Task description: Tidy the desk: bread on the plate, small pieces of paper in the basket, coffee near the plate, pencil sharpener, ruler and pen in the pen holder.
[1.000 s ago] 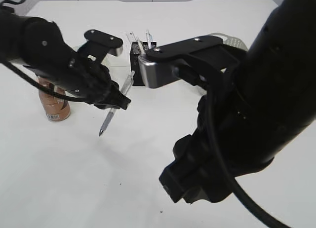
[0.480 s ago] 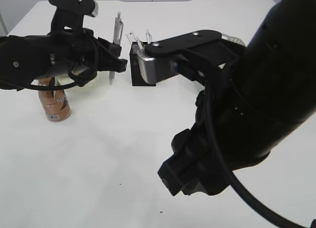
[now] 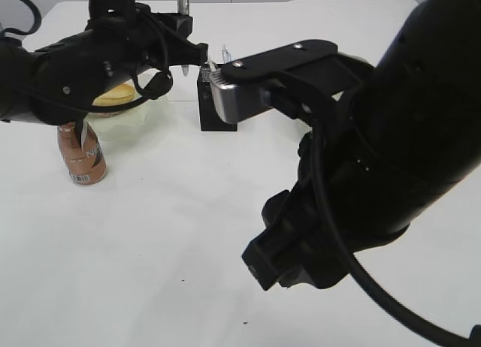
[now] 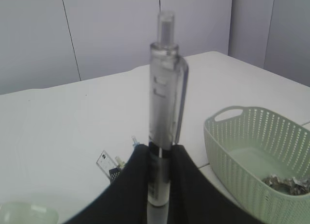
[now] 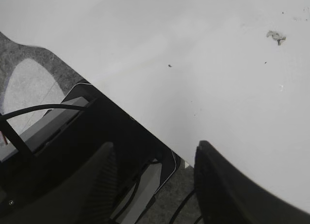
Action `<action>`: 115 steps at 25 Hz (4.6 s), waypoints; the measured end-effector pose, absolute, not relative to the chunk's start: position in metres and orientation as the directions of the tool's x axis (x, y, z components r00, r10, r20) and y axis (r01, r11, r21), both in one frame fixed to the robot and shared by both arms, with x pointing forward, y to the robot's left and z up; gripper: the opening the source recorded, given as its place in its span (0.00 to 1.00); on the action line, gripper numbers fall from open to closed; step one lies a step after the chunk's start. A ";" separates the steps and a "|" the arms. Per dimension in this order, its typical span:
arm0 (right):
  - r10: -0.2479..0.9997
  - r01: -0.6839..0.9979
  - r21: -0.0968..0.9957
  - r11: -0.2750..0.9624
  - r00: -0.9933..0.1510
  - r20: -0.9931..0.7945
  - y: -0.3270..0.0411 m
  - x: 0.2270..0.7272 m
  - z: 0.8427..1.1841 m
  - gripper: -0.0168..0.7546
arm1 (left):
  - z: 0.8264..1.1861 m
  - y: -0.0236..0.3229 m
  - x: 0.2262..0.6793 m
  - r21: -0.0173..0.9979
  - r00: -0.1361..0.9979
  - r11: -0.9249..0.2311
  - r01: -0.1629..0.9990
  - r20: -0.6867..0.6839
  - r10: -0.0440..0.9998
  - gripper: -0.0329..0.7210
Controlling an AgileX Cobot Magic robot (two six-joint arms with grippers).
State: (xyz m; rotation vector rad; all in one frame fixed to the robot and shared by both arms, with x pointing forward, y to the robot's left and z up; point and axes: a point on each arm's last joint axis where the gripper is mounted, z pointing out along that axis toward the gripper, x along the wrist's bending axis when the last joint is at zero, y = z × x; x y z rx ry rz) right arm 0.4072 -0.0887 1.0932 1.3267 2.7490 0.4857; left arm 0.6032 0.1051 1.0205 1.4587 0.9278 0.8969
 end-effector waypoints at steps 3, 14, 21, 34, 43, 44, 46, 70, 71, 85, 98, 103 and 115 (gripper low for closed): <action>0.770 0.752 0.315 0.579 -0.631 0.091 -0.088 0.408 1.094 0.52 | 1.019 0.095 0.621 0.998 0.397 -0.044 0.034 0.027 0.917 0.14; 0.769 0.741 0.326 0.588 -0.636 0.058 -0.089 0.410 1.094 0.52 | 1.000 0.082 0.684 0.991 0.347 0.126 0.052 -0.136 0.928 0.14; 0.769 0.737 0.330 0.590 -0.637 0.050 -0.090 0.411 1.094 0.52 | 0.984 0.074 0.708 0.988 0.342 0.134 0.076 -0.153 0.927 0.14; 0.768 0.729 0.347 0.590 -0.640 0.039 -0.089 0.413 1.094 0.52 | 0.943 0.077 0.739 0.983 0.311 0.126 0.130 -0.161 0.937 0.15; 0.766 0.720 0.366 0.590 -0.642 0.027 -0.089 0.415 1.095 0.52 | 0.917 0.076 0.741 0.973 0.299 0.142 0.183 -0.192 0.935 0.15; 0.766 0.719 0.368 0.589 -0.642 0.028 -0.089 0.415 1.095 0.52 | 0.916 0.076 0.741 0.972 0.298 0.145 0.187 -0.197 0.934 0.15; 0.766 0.718 0.370 0.589 -0.642 0.028 -0.089 0.415 1.095 0.52 | 0.915 0.076 0.741 0.970 0.297 0.149 0.192 -0.202 0.933 0.15; 0.765 0.715 0.378 0.588 -0.643 0.025 -0.088 0.416 1.095 0.52 | 0.910 0.080 0.742 0.975 0.349 0.048 0.219 -0.124 0.929 0.46; 0.765 0.715 0.378 0.588 -0.643 0.025 -0.088 0.416 1.095 0.52 | 0.910 0.080 0.742 0.974 0.349 0.046 0.223 -0.124 0.929 0.46; 0.765 0.710 0.381 0.593 -0.644 0.012 -0.089 0.417 1.095 0.52 | 0.945 0.107 0.748 0.968 0.324 0.008 0.252 -0.091 0.942 0.45; 0.764 0.658 0.456 0.599 -0.641 -0.078 -0.091 0.426 1.124 0.52 | 1.025 0.120 0.726 0.947 0.334 -0.065 0.315 -0.047 0.941 0.43; 0.768 0.658 0.453 0.602 -0.632 -0.102 -0.093 0.427 1.126 0.52 | 1.073 0.129 0.703 0.925 0.336 -0.109 0.363 -0.021 0.942 0.43; 0.809 0.707 0.437 0.556 -0.581 -0.089 -0.098 0.425 1.143 0.52 | 1.192 0.170 0.611 0.877 0.308 -0.213 0.431 0.079 0.948 0.43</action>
